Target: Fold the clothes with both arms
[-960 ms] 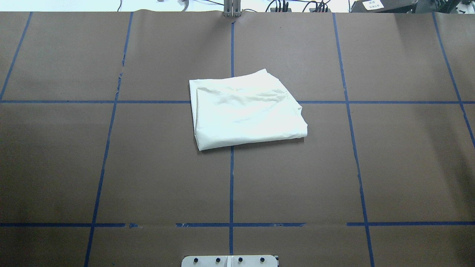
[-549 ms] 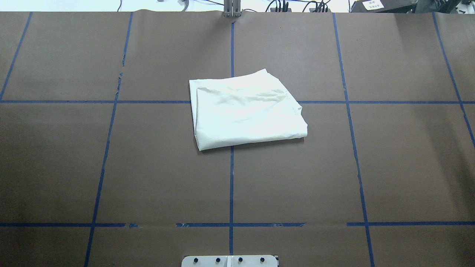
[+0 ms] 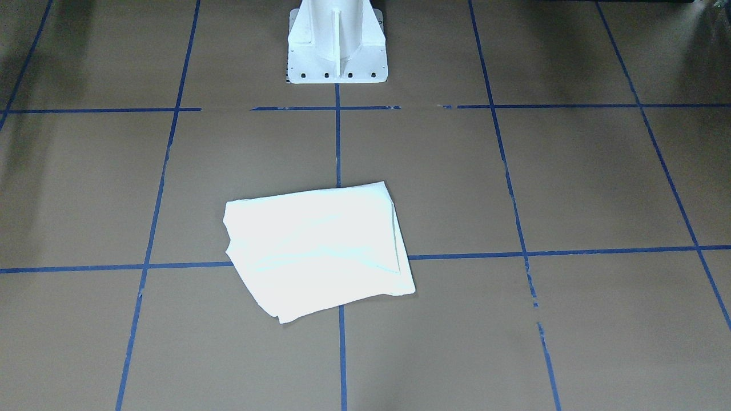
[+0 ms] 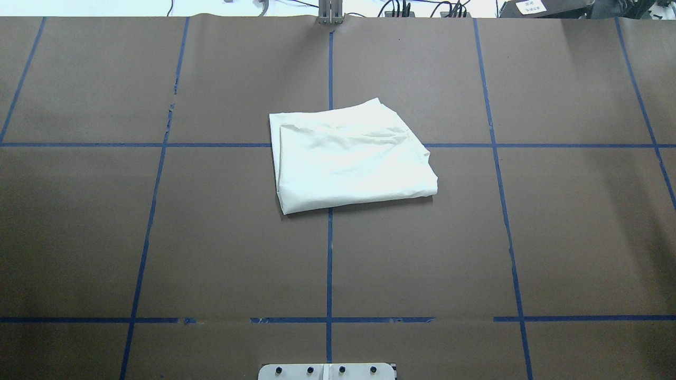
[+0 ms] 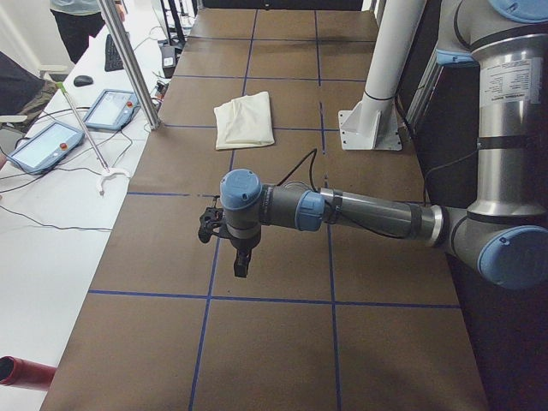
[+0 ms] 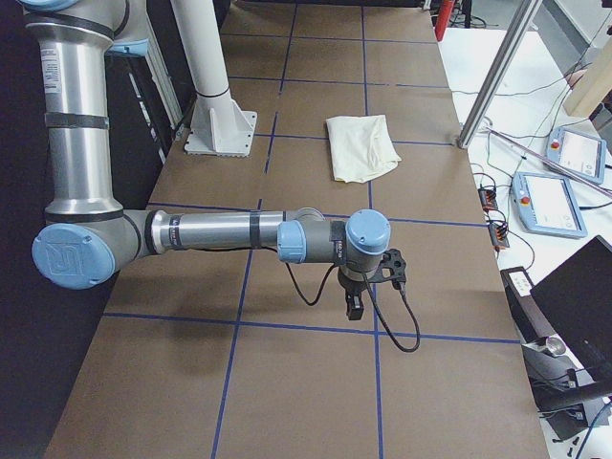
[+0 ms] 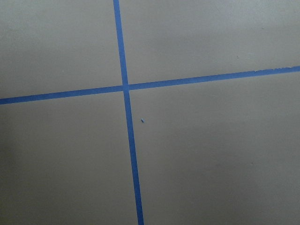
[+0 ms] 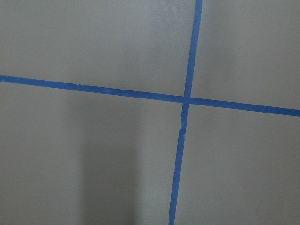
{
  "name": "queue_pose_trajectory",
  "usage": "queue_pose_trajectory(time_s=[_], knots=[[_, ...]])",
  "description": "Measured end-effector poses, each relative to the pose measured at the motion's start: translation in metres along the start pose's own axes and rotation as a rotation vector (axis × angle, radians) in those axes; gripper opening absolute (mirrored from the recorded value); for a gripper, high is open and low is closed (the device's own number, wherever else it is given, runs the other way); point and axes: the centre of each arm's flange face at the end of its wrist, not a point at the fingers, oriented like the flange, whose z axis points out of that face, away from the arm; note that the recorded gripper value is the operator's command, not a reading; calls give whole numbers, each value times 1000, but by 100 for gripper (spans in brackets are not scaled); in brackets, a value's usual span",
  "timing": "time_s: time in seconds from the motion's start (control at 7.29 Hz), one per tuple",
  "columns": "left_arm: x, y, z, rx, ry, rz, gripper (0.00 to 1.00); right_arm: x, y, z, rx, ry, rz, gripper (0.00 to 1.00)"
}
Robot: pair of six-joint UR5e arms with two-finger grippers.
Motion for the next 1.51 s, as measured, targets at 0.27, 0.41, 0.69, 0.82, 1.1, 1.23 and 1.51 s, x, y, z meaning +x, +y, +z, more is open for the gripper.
queue_pose_trajectory(time_s=[0.27,0.41,0.69,0.82,1.1,1.23,1.51], knots=[[-1,0,1,-1,0,-1,100,0,0,0,-2,-1,3,100],[-1,0,1,-1,0,-2,100,1,1,0,-3,-1,4,100],[-4,1,4,-6,-1,-7,100,1,2,1,-4,-2,6,100],[-7,0,7,-11,-3,-13,100,2,3,2,-5,-3,7,100],[-13,-10,13,-22,-7,-24,100,5,9,6,-11,-5,13,100],[-15,-15,14,-24,-11,-27,100,7,11,7,-12,-3,15,100],[-18,-20,13,-22,-32,-27,100,8,12,8,-14,1,14,100]])
